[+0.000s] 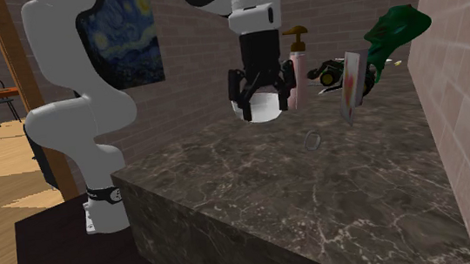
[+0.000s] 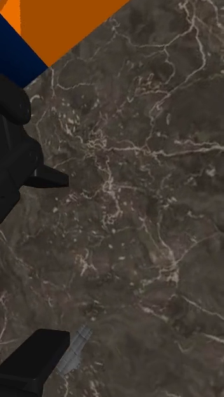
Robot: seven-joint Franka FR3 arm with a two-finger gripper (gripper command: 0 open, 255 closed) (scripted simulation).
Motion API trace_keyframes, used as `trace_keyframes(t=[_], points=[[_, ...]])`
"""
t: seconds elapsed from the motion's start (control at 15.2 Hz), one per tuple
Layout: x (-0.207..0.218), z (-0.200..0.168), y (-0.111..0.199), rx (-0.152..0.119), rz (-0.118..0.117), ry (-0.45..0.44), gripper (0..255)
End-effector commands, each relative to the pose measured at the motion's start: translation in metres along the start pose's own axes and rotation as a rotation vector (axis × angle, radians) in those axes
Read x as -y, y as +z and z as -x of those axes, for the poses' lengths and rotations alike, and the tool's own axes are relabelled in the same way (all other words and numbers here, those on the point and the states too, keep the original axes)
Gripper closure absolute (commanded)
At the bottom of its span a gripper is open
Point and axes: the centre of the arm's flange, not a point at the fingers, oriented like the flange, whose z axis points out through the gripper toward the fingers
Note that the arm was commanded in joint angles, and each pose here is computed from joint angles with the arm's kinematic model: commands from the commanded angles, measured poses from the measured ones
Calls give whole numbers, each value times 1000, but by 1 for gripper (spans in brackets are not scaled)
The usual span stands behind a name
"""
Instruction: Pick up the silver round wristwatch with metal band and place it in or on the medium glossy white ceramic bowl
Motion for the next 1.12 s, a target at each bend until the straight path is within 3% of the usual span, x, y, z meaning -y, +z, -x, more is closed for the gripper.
trace_keyframes(t=[0.0,0.4,1.06], points=[[25,-4,10,3,-8,12,0],[96,-15,35,13,-30,44,0],[98,-15,75,13,-30,44,0]])
